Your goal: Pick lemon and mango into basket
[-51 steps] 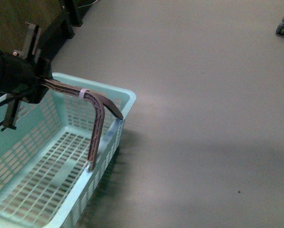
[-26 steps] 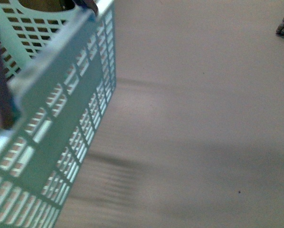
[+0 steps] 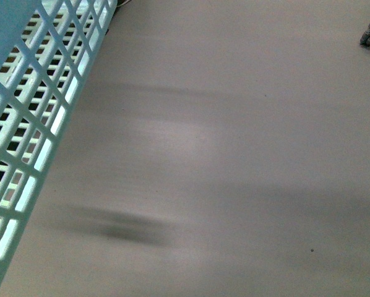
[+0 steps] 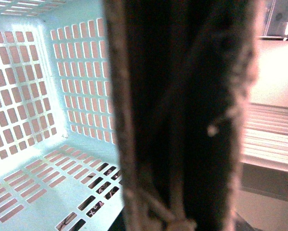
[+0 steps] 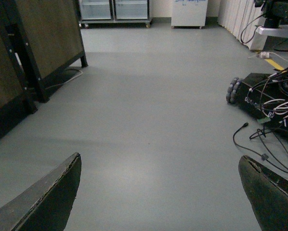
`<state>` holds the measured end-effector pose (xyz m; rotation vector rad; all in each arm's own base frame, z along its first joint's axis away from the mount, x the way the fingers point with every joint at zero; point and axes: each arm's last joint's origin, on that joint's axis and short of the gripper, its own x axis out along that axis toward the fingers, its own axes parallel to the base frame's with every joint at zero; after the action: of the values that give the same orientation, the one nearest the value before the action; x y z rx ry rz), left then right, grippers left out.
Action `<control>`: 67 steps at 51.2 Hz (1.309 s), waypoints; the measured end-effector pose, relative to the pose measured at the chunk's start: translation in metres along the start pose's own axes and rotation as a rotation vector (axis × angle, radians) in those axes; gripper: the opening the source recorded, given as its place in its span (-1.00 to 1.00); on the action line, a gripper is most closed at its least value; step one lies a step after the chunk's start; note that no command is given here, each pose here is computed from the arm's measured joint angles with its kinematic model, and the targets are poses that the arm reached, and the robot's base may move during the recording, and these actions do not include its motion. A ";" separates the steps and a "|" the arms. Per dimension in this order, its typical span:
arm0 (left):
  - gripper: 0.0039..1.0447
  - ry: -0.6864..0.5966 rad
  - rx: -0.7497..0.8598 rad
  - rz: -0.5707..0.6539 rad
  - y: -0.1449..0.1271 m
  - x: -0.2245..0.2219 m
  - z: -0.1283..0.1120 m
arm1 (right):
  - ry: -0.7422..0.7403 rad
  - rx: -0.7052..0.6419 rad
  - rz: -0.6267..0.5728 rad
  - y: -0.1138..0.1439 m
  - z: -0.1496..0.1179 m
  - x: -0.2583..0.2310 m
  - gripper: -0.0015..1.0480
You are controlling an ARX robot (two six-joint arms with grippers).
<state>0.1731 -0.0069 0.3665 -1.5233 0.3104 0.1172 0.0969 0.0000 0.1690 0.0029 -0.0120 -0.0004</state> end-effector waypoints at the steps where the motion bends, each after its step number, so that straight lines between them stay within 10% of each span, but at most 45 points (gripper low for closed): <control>1: -0.90 0.000 -0.002 0.005 0.000 0.001 0.000 | 0.000 0.000 0.000 0.000 0.000 0.000 0.83; 67: -0.91 0.004 -0.006 0.012 0.001 0.003 0.000 | 0.000 0.000 0.000 0.000 0.000 0.000 0.83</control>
<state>0.1756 -0.0070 0.3647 -1.5277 0.3223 0.1250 0.0969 0.0000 0.1690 0.0025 -0.0120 0.0000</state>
